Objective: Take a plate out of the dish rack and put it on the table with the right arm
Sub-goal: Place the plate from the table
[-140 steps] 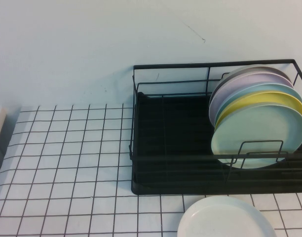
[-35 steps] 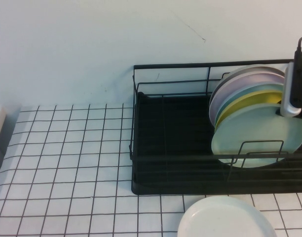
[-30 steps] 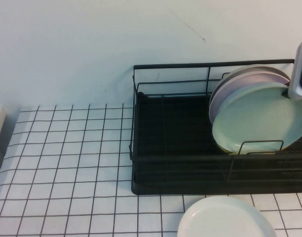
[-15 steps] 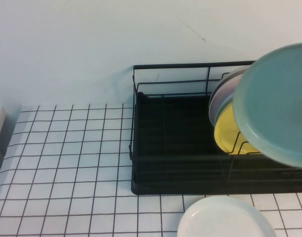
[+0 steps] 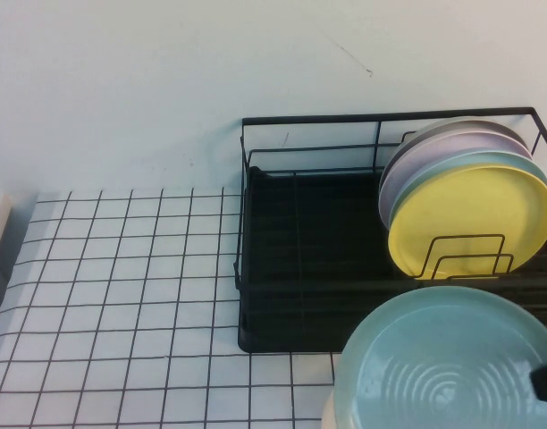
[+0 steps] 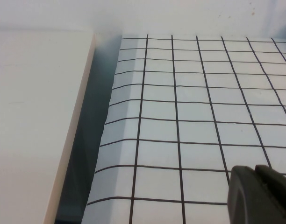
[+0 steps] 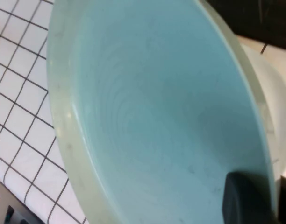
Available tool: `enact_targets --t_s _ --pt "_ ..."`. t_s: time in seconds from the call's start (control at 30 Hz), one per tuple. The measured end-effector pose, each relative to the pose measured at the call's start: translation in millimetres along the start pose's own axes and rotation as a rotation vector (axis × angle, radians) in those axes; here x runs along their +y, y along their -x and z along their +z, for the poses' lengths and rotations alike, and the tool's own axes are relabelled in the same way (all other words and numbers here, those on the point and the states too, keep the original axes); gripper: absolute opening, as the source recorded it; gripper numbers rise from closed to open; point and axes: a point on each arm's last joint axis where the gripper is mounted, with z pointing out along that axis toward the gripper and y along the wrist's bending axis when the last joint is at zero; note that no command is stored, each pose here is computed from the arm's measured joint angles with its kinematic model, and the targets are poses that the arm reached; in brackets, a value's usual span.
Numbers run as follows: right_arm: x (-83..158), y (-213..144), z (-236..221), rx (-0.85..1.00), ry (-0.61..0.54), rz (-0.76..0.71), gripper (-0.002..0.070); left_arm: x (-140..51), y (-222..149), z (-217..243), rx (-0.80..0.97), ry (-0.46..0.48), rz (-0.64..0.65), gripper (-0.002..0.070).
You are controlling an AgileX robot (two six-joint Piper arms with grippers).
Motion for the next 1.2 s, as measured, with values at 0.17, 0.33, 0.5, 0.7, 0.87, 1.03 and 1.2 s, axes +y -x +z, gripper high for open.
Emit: enact_targets --t_s 0.17,0.33,0.5,0.7,0.87,1.03,1.2 --pt "-21 -1 43 0.042 0.094 0.031 0.0069 0.0 0 0 0.0 0.0 0.0 -0.0003" --pt "-39 3 72 0.067 0.127 0.028 0.0069 0.0 0 0 0.0 0.0 0.0 -0.0003" --pt "-52 0 89 0.119 0.108 0.021 0.007 0.0 0 0 0.0 0.0 0.0 -0.0003" --pt "-57 -1 94 0.127 0.092 -0.035 0.017 0.0 0 0 0.0 0.0 0.0 -0.0003" --pt "-58 -1 94 0.129 0.091 -0.121 0.0363 0.0 0 0 0.0 0.0 0.0 -0.0003" --pt "-60 7 84 0.226 0.071 -0.237 0.0416 0.0 0 0 0.0 0.0 0.0 -0.0003" --pt "-62 26 60 0.384 0.001 -0.226 0.0398 0.0 0 0 0.0 0.0 0.0 -0.0003"
